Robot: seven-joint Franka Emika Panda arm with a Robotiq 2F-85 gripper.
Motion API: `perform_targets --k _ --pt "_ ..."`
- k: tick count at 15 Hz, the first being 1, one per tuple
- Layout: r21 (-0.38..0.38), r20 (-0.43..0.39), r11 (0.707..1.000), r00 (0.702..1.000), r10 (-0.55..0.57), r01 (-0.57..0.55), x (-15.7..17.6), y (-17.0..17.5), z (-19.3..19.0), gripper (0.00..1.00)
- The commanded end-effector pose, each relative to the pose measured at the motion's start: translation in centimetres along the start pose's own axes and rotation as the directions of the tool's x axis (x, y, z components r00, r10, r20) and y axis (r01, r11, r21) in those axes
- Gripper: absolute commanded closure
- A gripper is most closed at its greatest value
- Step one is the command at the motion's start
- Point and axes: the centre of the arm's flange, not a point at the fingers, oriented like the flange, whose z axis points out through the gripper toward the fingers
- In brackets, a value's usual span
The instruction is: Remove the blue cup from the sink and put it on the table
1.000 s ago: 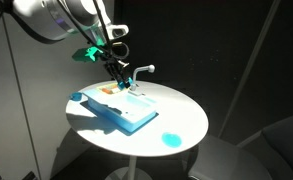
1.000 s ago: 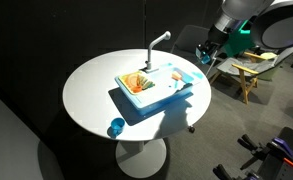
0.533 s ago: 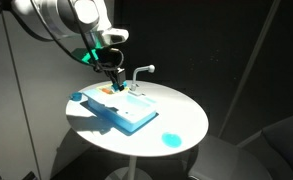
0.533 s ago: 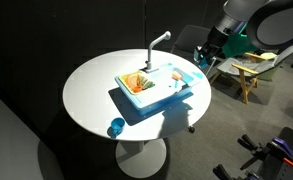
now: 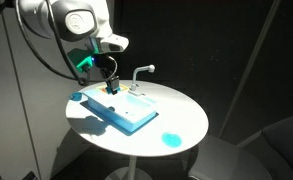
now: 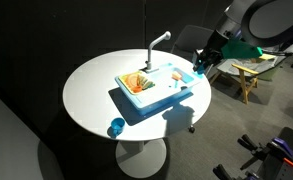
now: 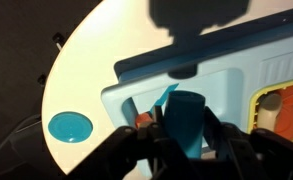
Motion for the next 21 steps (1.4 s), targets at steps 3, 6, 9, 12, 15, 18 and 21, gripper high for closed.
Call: perform_targets --k 3,6,9,12,15,18,21 --pt "0.018 0.111 0.997 0.991 0.07 -0.072 -1.1 -0.3 0.0 0.84" --pt "-0.003 0.166 0.997 0.984 0.071 -0.071 -2.0 -0.7 0.2 0.84" --pt "-0.018 0.162 0.997 0.984 0.074 -0.072 -2.0 -0.5 0.1 0.84" --pt "-0.029 0.157 0.997 0.985 0.074 -0.07 -2.2 -0.3 0.3 0.84" --pt "-0.058 0.144 0.997 0.988 0.05 -0.042 -2.6 -0.6 1.0 0.84" --pt "-0.101 0.124 0.995 0.992 0.011 0.002 -2.9 -0.9 1.5 0.84" --pt "-0.128 0.112 0.991 0.994 -0.021 0.036 -3.1 -1.1 1.7 0.84"
